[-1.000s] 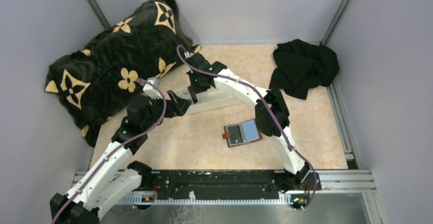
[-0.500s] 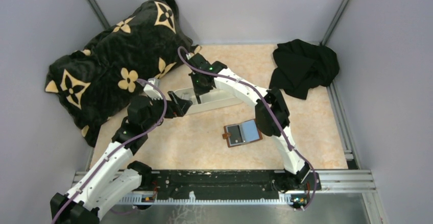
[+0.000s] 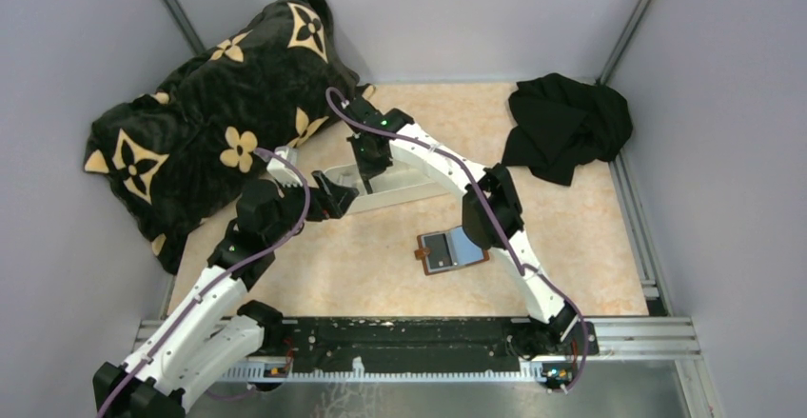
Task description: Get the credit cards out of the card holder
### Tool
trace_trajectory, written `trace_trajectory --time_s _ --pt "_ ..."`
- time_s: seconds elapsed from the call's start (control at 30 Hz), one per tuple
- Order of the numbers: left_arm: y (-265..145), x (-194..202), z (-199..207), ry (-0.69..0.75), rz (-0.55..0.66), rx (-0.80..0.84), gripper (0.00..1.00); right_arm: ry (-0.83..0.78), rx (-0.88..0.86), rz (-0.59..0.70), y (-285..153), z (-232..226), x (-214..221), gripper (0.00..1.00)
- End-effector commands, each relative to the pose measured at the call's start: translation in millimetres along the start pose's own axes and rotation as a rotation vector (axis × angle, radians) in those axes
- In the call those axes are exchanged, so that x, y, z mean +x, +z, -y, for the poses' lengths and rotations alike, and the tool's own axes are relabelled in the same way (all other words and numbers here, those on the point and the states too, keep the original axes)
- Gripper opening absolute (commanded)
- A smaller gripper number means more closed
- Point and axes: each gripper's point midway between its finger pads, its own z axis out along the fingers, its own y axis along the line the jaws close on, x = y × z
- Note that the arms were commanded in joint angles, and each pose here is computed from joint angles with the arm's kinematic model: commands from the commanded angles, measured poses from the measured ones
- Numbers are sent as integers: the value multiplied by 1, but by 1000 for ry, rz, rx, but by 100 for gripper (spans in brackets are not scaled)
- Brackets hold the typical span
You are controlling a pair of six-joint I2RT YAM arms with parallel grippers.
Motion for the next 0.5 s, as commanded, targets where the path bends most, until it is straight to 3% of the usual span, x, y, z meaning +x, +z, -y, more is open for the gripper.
trace_trajectory --time_s 0.0,0.47 --pt "-1 -6 6 9 26 26 100 -6 7 14 -2 2 -2 0" --pt "2 1 6 3 5 35 100 40 -83 18 19 -22 2 0"
